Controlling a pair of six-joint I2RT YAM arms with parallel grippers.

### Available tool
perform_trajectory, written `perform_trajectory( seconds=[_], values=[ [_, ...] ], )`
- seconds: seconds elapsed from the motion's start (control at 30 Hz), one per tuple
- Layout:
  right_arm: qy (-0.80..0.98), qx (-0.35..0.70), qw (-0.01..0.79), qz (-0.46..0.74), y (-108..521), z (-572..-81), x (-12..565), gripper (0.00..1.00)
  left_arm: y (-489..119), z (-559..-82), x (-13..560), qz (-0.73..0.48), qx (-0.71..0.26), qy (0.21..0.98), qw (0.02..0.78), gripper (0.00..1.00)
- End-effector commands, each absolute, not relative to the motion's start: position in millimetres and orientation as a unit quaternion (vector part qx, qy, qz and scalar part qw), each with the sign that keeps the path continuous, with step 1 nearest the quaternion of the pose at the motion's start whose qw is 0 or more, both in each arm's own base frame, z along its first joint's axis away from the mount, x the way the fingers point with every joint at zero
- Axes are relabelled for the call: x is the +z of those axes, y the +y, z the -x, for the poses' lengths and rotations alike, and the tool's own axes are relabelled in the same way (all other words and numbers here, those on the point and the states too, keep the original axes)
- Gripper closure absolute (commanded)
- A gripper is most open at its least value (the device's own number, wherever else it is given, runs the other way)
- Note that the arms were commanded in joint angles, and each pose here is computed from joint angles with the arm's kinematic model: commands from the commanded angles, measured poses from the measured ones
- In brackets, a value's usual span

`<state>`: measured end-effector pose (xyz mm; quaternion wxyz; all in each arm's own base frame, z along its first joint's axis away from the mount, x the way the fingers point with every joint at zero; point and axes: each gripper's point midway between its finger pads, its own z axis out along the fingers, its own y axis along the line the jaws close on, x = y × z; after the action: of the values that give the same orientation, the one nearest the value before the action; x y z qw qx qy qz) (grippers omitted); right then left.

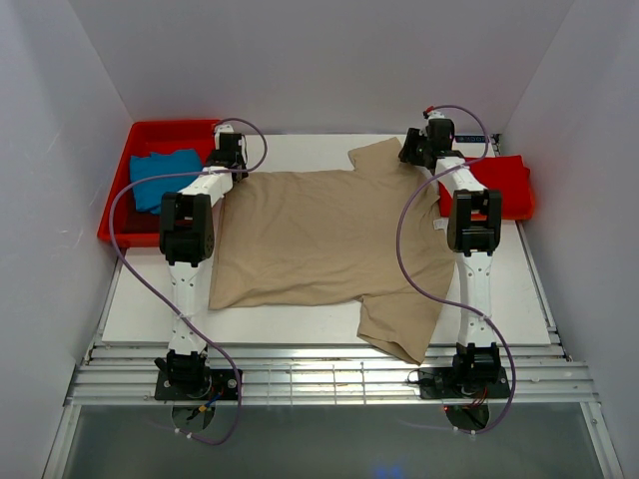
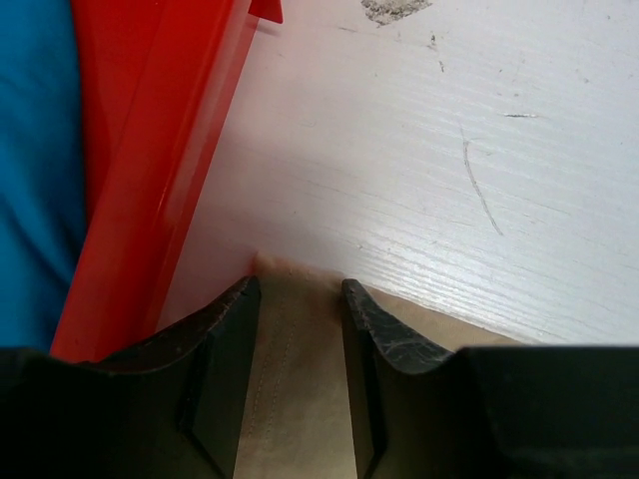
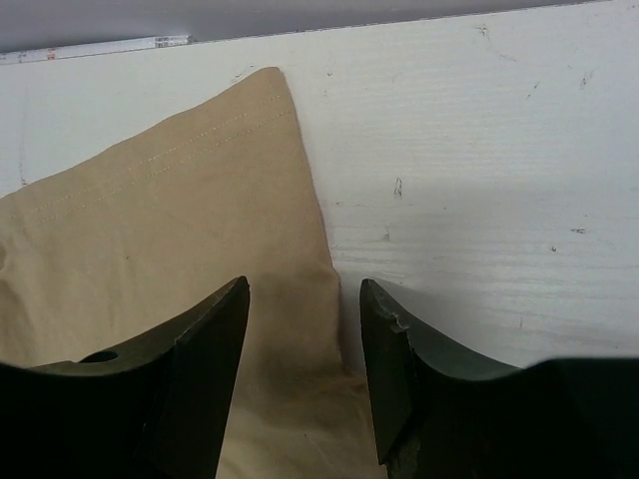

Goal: Fold and stack the t-shirts
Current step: Fold the tshirt

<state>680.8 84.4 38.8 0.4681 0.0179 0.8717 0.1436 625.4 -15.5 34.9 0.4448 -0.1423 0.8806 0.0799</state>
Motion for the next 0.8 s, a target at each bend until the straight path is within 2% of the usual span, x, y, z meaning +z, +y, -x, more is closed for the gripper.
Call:
perform_trajectory(
  seconds=[0.0,0.23,0.37,0.47,0.5,0.53,0.63,0.77],
  values=[
    [0.865,0.167,0.473,-0.013,97,-686,39,0.46,40,-617,35,0.195,0.138,0.868,0.435,0.51],
    [0.865,0.18,0.468,-0.003,105,-683,37,0.47,46,-617,40,0.205,0.149,0.862,0.439,0.52],
    [0.866,0.18,0.467,-0.004,106,-683,38,0.53,44,-616,32,0.201,0.145,0.868,0.431,0.55],
    [0.867,0.184,0.464,-0.002,107,-682,37,0.65,41,-614,24,0.2,0.138,0.873,0.423,0.64],
    [0.867,0.184,0.463,-0.001,107,-682,37,0.69,40,-614,22,0.2,0.134,0.874,0.421,0.75],
    [0.867,0.185,0.463,0.0,108,-682,37,0.77,39,-613,20,0.2,0.132,0.876,0.418,0.81],
    [0.868,0.185,0.462,-0.005,107,-681,36,0.88,34,-613,17,0.196,0.121,0.881,0.414,0.93],
    [0.862,0.183,0.473,-0.007,106,-680,46,0.92,26,-616,22,0.188,0.098,0.884,0.418,0.98]
  ],
)
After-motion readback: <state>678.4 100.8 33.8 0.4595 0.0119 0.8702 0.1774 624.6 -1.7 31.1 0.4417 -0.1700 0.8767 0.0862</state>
